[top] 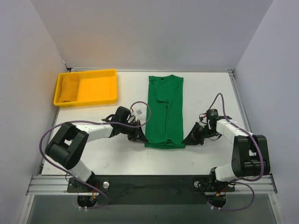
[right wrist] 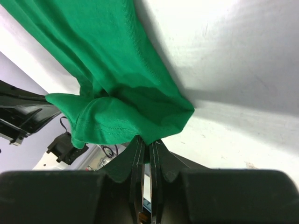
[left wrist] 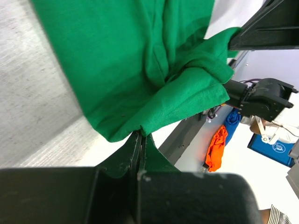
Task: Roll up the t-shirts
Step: Roll the T-shirt to the center of the board.
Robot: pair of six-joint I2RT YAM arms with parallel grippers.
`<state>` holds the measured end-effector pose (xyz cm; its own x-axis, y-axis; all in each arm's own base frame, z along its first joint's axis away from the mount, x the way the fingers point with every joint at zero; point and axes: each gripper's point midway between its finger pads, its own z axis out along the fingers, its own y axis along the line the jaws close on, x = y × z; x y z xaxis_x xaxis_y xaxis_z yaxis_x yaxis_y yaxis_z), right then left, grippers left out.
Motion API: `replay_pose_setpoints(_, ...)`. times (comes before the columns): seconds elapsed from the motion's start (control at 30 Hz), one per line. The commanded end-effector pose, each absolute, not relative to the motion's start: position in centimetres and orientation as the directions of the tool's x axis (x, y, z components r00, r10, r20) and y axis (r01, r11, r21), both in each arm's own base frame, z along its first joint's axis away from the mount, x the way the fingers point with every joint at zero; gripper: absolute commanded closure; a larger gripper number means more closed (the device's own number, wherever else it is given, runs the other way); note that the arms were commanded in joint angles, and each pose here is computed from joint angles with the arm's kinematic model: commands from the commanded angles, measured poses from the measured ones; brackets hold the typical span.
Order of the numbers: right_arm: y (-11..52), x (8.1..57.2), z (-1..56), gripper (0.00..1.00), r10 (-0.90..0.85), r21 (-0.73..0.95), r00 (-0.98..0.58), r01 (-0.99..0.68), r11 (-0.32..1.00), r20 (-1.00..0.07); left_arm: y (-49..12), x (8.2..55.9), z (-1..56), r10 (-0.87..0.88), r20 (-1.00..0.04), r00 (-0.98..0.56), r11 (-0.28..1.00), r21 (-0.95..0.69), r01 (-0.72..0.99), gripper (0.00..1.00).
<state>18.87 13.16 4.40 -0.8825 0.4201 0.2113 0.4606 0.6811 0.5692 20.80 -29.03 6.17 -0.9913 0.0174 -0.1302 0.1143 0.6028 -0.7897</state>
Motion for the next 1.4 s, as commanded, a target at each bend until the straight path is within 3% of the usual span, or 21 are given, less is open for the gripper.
replay_pose_setpoints(0.0, 13.2, 20.7, 5.1, 1.0, 0.435, 0.587, -0.877, 0.466, 0.662, 0.206, -28.7, 21.9, 6.1, 0.008, -0.157, -0.988, 0.624, -0.771, 0.128, 1.0)
replay_pose_setpoints(0.2, 13.3, 21.4, 4.7, 0.97, 0.439, 0.581, -0.873, 0.474, 0.662, 0.212, -28.4, 22.8, 5.8, -0.012, -0.165, -0.986, 0.639, -0.76, 0.119, 1.0)
replay_pose_setpoints(0.33, 13.3, 21.5, 4.5, 0.93, 0.443, 0.576, -0.87, 0.48, 0.661, 0.217, -28.7, 24.0, 6.2, -0.019, -0.189, -0.982, 0.637, -0.759, 0.134, 0.84)
replay_pose_setpoints(0.4, 13.3, 21.6, 4.6, 0.84, 0.444, 0.577, -0.87, 0.479, 0.661, 0.213, -28.9, 24.2, 6.4, -0.014, -0.193, -0.981, 0.637, -0.758, 0.14, 0.74)
replay_pose_setpoints(0.43, 13.2, 21.9, 4.7, 0.75, 0.445, 0.581, -0.872, 0.474, 0.662, 0.204, -29.0, 24.3, 6.5, -0.011, -0.194, -0.981, 0.636, -0.758, 0.142, 0.72)
replay_pose_setpoints(0.53, 13.0, 23.1, 6.0, 0.64, 0.436, 0.615, -0.887, 0.43, 0.661, 0.152, -28.8, 24.7, 7.3, 0.005, -0.218, -0.976, 0.639, -0.75, 0.171, 0.66)
replay_pose_setpoints(0.63, 12.1, 24.4, 8.3, 0.56, 0.404, 0.654, -0.913, 0.339, 0.676, 0.056, -28.1, 25.5, 9.2, 0.062, -0.306, -0.95, 0.649, -0.711, 0.271, 0.6)
replay_pose_setpoints(0.77, 10.3, 25.4, 11.6, 0.52, 0.219, 0.608, -0.943, 0.023, 0.794, -0.25, -26.8, 25.2, 10.9, 0.241, -0.481, -0.843, 0.625, -0.587, 0.514, 0.54)
replay_pose_setpoints(0.83, 9.7, 25.1, 11.3, 0.5, -0.016, 0.459, -0.891, -0.248, 0.853, -0.453, -26.8, 24.4, 11.7, 0.328, -0.558, -0.762, 0.598, -0.502, 0.624, 0.52)
replay_pose_setpoints(0.9, 9.8, 25.5, 12.7, 0.49, -0.262, 0.229, -0.7, -0.524, 0.82, -0.664, -27.0, 23.7, 11.0, 0.442, -0.643, -0.626, 0.552, -0.356, 0.754, 0.49)
replay_pose_setpoints(1.0, 11.4, 23.5, 12.7, 0.45, -0.516, -0.067, -0.372, -0.76, 0.647, -0.771, -27.2, 22.5, 10.6, 0.564, -0.752, -0.341, 0.409, -0.104, 0.906, 0.45)
replay_pose_setpoints(1.07, 11.3, 22.0, 11.4, 0.43, -0.659, -0.302, -0.1, -0.831, 0.468, -0.746, -28.6, 21.8, 11.8, 0.587, -0.808, -0.058, 0.289, 0.142, 0.947, 0.43)
replay_pose_setpoints(1.1, 11.8, 22.1, 11.6, 0.39, -0.681, -0.394, 0.012, -0.823, 0.409, -0.733, -27.7, 20.4, 9.5, 0.614, -0.789, -0.005, 0.248, 0.187, 0.951, 0.36)
replay_pose_setpoints(1.17, 12.1, 22.2, 11.5, 0.28, -0.72, -0.566, 0.194, -0.761, 0.318, -0.666, -29.3, 20.2, 12.3, 0.54, -0.805, 0.246, 0.202, 0.408, 0.89, 0.26)
replay_pose_setpoints(1.2, 12.3, 22.0, 9.9, 0.21, -0.726, -0.598, 0.235, -0.746, 0.291, -0.647, -28.6, 19.1, 10.3, 0.556, -0.78, 0.286, 0.17, 0.444, 0.88, 0.21)
replay_pose_setpoints(1.27, 13.2, 21.2, 9.3, 0.2, -0.725, -0.672, 0.371, -0.72, 0.17, -0.581, -29.4, 18.5, 10.6, 0.535, -0.743, 0.402, 0.123, 0.539, 0.833, 0.19)
replay_pose_setpoints(1.37, 13.9, 19.9, 6.8, 0.2, -0.715, -0.673, 0.428, -0.735, 0.081, -0.553, -30.0, 18.6, 9.7, 0.549, -0.708, 0.444, 0.126, 0.595, 0.794, 0.2)
